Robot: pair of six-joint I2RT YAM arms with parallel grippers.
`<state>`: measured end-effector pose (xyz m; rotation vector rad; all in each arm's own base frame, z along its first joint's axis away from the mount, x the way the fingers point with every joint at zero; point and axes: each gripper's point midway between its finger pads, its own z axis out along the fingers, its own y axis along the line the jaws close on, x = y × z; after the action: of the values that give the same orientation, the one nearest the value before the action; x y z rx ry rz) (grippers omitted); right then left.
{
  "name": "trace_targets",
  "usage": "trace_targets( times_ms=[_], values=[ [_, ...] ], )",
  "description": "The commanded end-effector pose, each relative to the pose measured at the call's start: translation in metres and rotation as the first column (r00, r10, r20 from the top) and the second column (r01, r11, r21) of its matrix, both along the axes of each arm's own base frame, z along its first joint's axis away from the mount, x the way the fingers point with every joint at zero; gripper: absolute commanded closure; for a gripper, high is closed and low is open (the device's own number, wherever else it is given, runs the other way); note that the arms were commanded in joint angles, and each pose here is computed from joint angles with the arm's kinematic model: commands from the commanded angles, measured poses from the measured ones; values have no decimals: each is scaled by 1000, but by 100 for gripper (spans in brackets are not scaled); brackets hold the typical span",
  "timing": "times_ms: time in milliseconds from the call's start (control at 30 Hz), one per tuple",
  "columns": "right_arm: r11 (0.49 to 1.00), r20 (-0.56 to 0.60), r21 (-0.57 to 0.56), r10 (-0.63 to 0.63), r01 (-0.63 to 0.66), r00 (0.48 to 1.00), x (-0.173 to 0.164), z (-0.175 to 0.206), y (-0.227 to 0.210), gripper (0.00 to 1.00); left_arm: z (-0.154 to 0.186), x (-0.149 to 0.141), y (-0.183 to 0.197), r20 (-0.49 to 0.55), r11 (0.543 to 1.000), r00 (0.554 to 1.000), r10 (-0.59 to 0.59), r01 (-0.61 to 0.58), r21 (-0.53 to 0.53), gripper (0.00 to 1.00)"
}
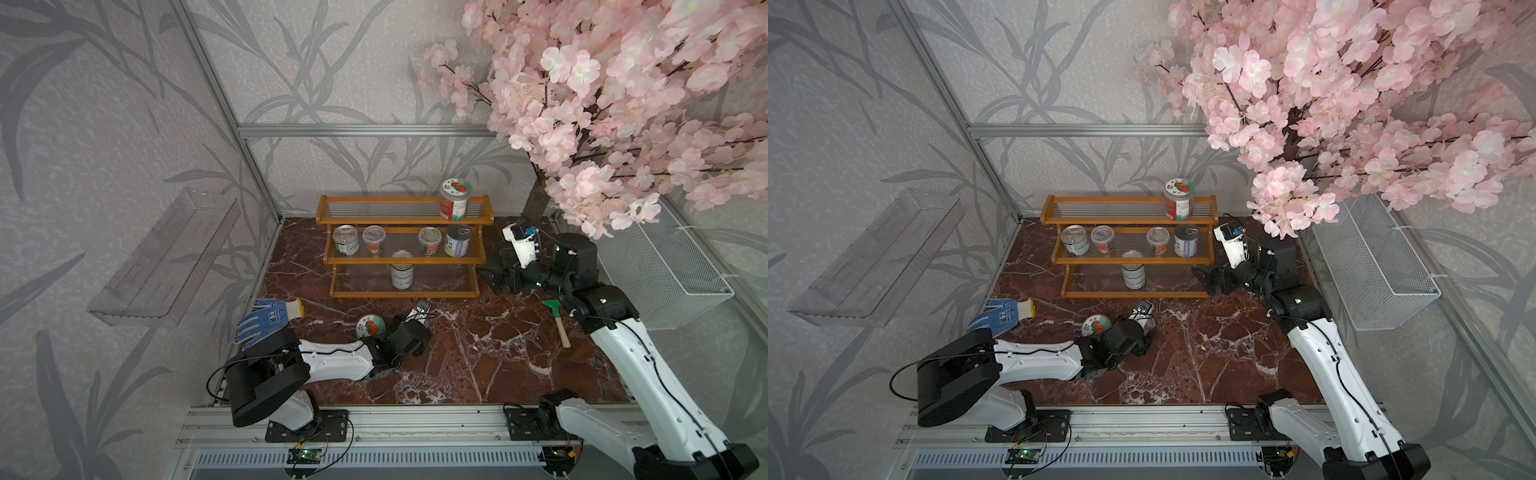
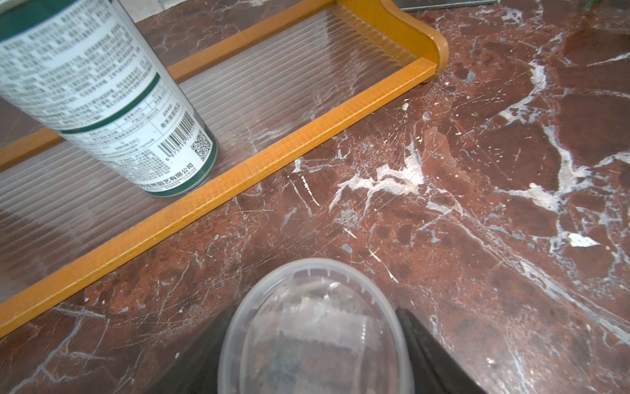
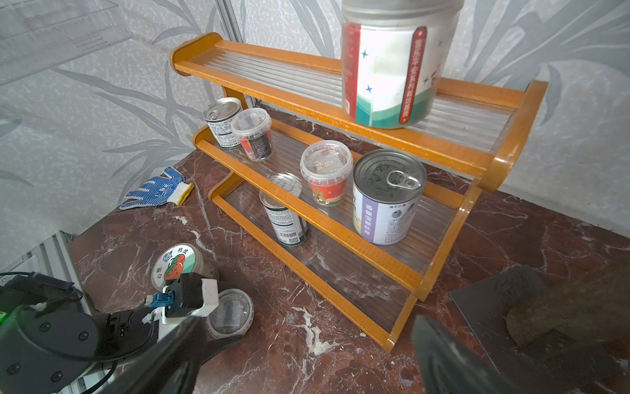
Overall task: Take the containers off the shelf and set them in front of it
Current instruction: Place the container at the center of the board.
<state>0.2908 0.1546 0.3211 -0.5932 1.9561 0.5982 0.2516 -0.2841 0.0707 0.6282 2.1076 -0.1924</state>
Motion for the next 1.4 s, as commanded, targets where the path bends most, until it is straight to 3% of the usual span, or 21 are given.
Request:
trace_targets(
  times_ms=[0, 433, 700, 1067, 1200, 1367],
  values=[
    [1000, 0, 5, 17, -17, 1000, -1, 5, 1, 1, 5, 6, 0, 8, 999, 999, 53, -53, -8, 29],
    [1000, -9, 6, 28, -28, 1000, 2, 1, 4, 1, -5, -3, 13, -11, 999, 999, 51, -51, 18, 22],
    [999, -20, 16, 36, -35, 999, 2, -1, 6, 1, 14, 2, 11, 18, 998, 998, 61, -61, 4, 10],
    [999, -16, 29, 40, -39, 999, 3, 0, 8, 1, 47, 8, 3, 59, 999, 997, 48, -47, -16, 6],
    [998, -21, 34, 46, -45, 999, 3, 0, 8, 1, 62, 14, 14, 91, 994, 990, 103, -106, 24, 5],
    [998, -19, 45, 49, -48, 999, 4, 3, 10, 1, 94, 13, 14, 116, 999, 993, 38, -42, 35, 2]
  ],
)
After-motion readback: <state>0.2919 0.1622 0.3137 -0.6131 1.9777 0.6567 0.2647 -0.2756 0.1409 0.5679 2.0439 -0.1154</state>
